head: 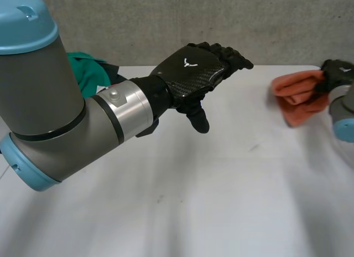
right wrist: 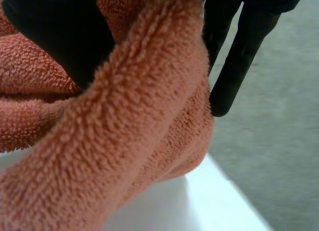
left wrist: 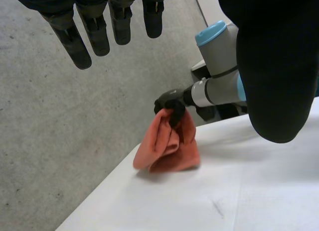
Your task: Fold the laundry.
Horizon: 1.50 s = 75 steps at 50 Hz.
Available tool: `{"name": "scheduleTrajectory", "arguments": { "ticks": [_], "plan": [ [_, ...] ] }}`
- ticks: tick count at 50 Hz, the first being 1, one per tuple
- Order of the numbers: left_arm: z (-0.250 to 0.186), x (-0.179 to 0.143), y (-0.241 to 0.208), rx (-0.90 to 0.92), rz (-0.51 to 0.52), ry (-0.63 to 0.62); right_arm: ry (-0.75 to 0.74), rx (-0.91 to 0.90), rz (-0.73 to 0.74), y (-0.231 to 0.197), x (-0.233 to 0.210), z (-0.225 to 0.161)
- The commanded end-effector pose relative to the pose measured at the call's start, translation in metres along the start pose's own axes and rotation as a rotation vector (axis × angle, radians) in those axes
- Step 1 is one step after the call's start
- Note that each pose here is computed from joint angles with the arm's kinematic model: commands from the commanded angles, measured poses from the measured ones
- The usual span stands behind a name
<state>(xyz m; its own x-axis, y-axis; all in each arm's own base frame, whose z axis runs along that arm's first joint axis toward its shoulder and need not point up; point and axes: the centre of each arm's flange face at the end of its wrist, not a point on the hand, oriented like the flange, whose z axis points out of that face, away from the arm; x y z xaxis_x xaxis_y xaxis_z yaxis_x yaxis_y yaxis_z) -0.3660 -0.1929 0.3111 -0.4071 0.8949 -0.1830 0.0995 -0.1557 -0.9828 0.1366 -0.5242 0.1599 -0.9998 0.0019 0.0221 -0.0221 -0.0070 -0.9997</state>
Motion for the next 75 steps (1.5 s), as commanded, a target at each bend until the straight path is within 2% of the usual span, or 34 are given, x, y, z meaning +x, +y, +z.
{"name": "scheduleTrajectory", "arguments": {
  "ticks": [1,18,26,33,37,45,49,53,54,57,58,61,62,65,66,69,70,75],
  "plan": [
    [0.000,0.002,0.004,-0.012,-0.006,0.003,0.065,0.049,-0.063,0.007,0.058,0.030],
    [0.000,0.006,0.007,-0.022,-0.012,0.015,0.107,-0.027,-0.090,0.030,0.087,0.030],
    [-0.002,0.008,0.012,-0.037,-0.019,0.019,0.184,-0.110,-0.331,0.036,0.123,0.024],
    [-0.003,0.009,0.016,-0.049,-0.024,0.020,0.191,-0.119,-0.525,0.030,0.130,0.024],
    [-0.002,0.009,0.015,-0.046,-0.022,0.020,0.162,-0.101,-0.579,0.022,0.125,0.023],
    [-0.002,0.005,0.007,-0.017,-0.008,-0.002,0.127,0.000,-0.589,-0.032,0.110,-0.002],
    [-0.002,-0.008,-0.005,0.033,0.025,-0.093,0.129,0.115,-0.612,-0.066,0.093,-0.027],
    [-0.002,-0.037,-0.022,0.107,0.071,-0.281,0.046,0.218,-0.625,-0.092,0.054,-0.060],
    [-0.004,-0.056,-0.026,0.125,0.092,-0.379,-0.020,0.215,-0.624,-0.089,0.041,-0.074],
    [-0.010,-0.089,-0.027,0.128,0.115,-0.514,-0.146,0.203,-0.623,-0.085,0.020,-0.100],
    [-0.017,-0.119,-0.023,0.110,0.139,-0.615,-0.232,0.203,-0.625,-0.085,0.007,-0.120],
    [-0.024,-0.154,-0.005,0.040,0.193,-0.702,-0.353,0.206,-0.638,-0.091,-0.012,-0.155],
    [-0.028,-0.178,0.013,-0.027,0.244,-0.747,-0.419,0.200,-0.655,-0.090,-0.022,-0.176],
    [-0.031,-0.207,0.045,-0.142,0.334,-0.792,-0.508,0.167,-0.689,-0.080,-0.036,-0.203],
    [-0.031,-0.224,0.066,-0.210,0.391,-0.805,-0.542,0.144,-0.721,-0.074,-0.042,-0.216],
    [-0.032,-0.246,0.100,-0.307,0.459,-0.811,-0.601,0.110,-0.779,-0.064,-0.052,-0.238],
    [-0.032,-0.261,0.124,-0.366,0.496,-0.814,-0.615,0.102,-0.791,-0.061,-0.055,-0.242],
    [-0.032,-0.287,0.172,-0.450,0.552,-0.799,-0.651,0.049,-0.806,-0.046,-0.058,-0.255]
  ]
}}
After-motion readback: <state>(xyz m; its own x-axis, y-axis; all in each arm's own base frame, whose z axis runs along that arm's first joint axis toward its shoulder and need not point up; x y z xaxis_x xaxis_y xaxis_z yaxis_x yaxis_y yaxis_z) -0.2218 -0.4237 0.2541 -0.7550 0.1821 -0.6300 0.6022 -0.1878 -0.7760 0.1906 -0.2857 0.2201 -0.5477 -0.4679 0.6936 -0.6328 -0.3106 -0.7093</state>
